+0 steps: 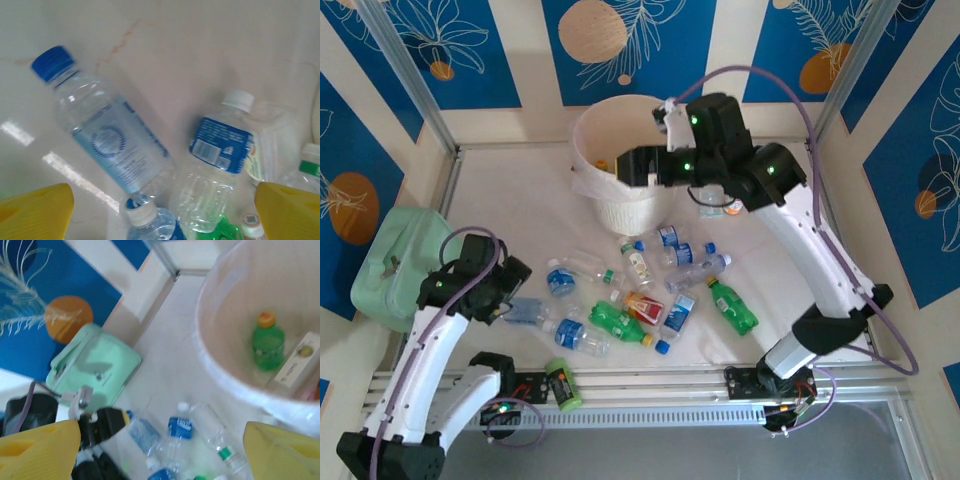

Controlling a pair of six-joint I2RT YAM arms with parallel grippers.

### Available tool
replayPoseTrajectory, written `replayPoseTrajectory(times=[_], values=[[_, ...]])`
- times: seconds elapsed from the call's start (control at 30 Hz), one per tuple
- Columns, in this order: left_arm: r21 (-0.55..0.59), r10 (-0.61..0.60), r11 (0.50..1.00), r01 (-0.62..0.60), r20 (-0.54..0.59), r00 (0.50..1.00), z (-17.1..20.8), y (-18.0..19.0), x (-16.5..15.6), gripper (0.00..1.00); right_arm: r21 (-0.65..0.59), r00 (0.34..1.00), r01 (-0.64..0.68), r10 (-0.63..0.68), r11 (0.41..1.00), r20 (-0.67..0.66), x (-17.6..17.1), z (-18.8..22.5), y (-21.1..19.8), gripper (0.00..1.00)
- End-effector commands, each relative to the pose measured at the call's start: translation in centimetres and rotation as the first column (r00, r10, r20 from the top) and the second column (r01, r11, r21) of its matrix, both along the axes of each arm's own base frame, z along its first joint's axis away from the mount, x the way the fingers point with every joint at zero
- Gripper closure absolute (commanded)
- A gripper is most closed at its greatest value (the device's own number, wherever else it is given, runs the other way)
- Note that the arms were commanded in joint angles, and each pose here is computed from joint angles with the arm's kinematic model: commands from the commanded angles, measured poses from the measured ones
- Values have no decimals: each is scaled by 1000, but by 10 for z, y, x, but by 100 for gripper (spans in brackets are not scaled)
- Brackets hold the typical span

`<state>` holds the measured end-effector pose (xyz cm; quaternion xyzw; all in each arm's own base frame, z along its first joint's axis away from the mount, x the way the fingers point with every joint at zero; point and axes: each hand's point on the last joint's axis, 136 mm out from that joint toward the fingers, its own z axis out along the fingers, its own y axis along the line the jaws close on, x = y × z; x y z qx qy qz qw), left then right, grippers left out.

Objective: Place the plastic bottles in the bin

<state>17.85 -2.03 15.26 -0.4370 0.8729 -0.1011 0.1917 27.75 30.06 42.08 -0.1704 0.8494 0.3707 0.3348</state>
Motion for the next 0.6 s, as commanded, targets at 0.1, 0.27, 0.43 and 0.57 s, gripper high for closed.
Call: replayPoseTrajectory(times=[0.1, 0.27, 0.43, 0.57], values=[[-17, 185, 982, -189, -134, 973, -25, 13, -25, 7, -80, 998, -17, 12, 997, -63, -35, -54, 1, 14], [-10, 244, 968, -250, -180, 953, -42, 16, -23, 6, -146, 991, -19, 0, 989, -132, -56, -94, -7, 14], [-32, 256, 962, -270, -230, 939, -65, 9, -8, 7, -163, 986, -12, -15, 987, -165, -65, -112, -12, 14], [-24, 279, 955, -294, -249, 927, -77, 10, -3, 7, -175, 984, 1, -32, 985, -176, -67, -121, -14, 14]])
